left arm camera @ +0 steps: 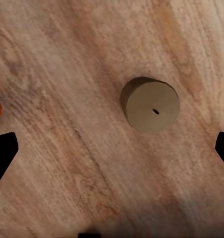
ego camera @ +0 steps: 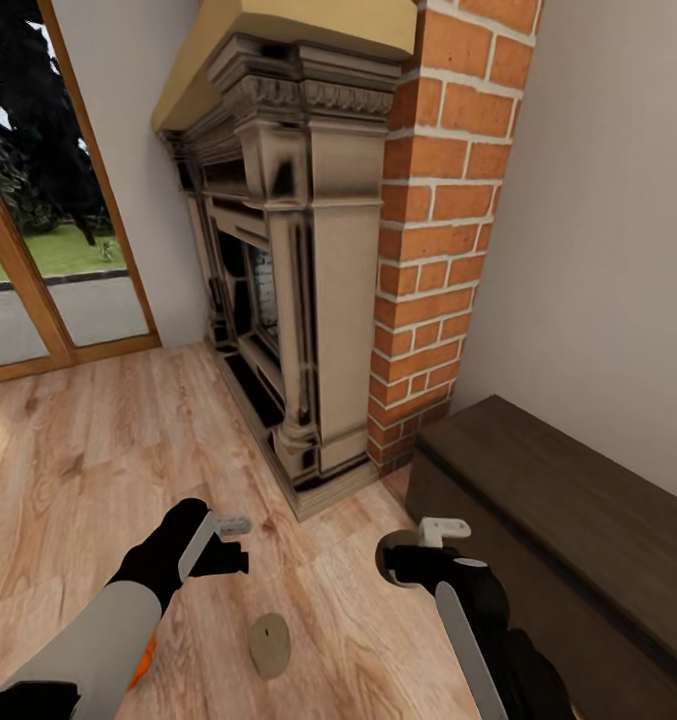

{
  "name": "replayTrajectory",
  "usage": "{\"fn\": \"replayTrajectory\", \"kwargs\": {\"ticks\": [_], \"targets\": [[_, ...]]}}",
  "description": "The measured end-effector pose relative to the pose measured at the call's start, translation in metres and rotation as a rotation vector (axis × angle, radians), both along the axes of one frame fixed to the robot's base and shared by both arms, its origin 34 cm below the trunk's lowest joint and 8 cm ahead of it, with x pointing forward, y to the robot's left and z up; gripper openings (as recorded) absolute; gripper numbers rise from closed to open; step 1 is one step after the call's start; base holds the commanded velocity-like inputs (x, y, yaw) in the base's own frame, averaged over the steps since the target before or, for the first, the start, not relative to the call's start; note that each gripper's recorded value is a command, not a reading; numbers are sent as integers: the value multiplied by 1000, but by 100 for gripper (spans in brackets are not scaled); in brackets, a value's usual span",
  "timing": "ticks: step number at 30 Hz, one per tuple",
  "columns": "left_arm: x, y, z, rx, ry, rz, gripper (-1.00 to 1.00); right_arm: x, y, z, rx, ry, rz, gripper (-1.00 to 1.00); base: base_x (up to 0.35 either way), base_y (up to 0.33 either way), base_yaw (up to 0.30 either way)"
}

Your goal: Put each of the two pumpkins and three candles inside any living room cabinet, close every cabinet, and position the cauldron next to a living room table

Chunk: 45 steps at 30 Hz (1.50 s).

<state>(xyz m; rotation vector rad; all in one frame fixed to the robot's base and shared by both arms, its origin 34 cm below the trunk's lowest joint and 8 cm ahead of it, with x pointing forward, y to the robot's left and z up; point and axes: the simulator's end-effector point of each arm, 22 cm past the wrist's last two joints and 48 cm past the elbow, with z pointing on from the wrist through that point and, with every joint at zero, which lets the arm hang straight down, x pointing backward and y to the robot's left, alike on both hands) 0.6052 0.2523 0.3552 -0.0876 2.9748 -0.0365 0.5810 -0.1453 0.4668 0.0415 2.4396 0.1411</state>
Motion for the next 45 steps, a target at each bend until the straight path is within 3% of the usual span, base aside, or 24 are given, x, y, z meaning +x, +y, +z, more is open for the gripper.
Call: {"fn": "replayTrajectory", "kwargs": {"ticks": [3,7,10,19,22,26,33,45], "targets": [[-2,0,-2,-3,6,1,100,-2,0,-1,-4,12,5,-100,106,0,0],[8,3,-8,16,-56,9,100,-3,1,-2,-4,16,8,-100,95,0,0],[-4,5,-30,20,-48,22,100,-3,0,-2,-7,17,7,-100,236,0,0],[-5,8,-40,29,-77,32,100,-4,1,-2,-5,18,9,-100,106,0,0],[-17,8,-50,28,-46,34,100,-4,1,-2,-5,18,10,-100,153,0,0],[-36,-7,-65,4,-5,28,100,-4,2,-2,-5,18,11,-100,51,0,0],[-38,-22,-68,-16,-10,19,100,-3,1,-2,-4,17,10,-100,7,0,0],[-18,-37,-67,-26,-110,12,100,-5,1,-6,-4,17,10,-100,0,0,0]]}}
